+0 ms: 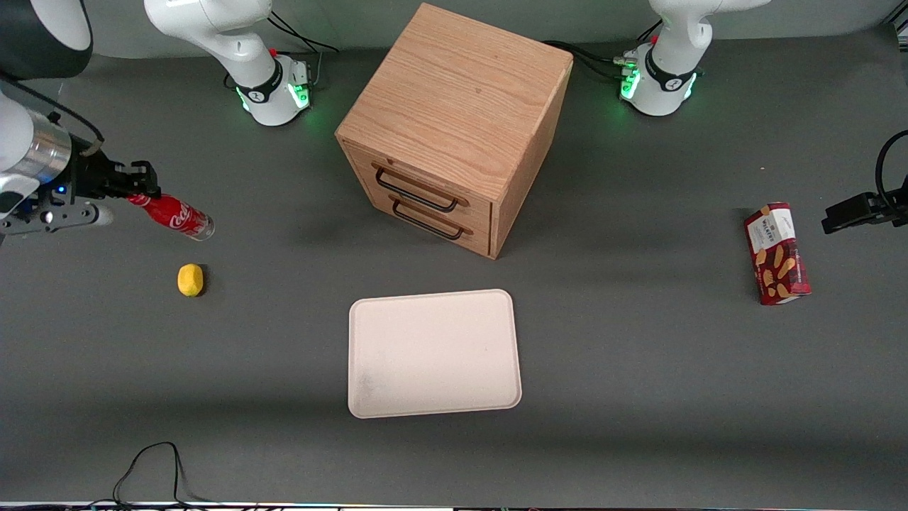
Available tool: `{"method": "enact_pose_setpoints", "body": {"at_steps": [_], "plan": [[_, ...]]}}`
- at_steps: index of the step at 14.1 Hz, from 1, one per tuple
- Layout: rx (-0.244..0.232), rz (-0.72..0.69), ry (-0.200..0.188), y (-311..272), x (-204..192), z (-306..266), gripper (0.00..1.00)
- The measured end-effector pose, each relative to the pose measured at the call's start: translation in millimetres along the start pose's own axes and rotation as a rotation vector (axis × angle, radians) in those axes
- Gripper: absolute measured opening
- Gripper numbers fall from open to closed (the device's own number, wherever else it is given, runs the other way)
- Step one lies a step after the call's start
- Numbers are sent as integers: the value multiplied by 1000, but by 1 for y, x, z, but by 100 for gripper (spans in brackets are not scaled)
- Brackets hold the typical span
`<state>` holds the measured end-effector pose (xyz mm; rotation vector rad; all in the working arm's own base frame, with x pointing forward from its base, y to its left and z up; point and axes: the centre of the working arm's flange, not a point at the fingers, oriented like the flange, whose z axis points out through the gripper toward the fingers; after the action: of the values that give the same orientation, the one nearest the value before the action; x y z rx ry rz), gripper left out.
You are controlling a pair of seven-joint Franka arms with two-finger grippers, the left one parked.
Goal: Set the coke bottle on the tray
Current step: 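Lift the red bottle with the right gripper off the table, then carry the held bottle over to the white tray's corner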
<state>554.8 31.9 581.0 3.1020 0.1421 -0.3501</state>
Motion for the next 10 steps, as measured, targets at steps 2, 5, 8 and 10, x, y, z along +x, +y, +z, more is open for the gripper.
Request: {"method": "enact_pose_setpoints", "body": {"at_steps": [2,5,8,10], "plan": [[-13,34,-18,-8,28,-3,31],[-27,76,-29,-36,71,1,31],[-21,76,-26,-89,110,19,31],[-7,76,-32,-117,135,43,31]]}}
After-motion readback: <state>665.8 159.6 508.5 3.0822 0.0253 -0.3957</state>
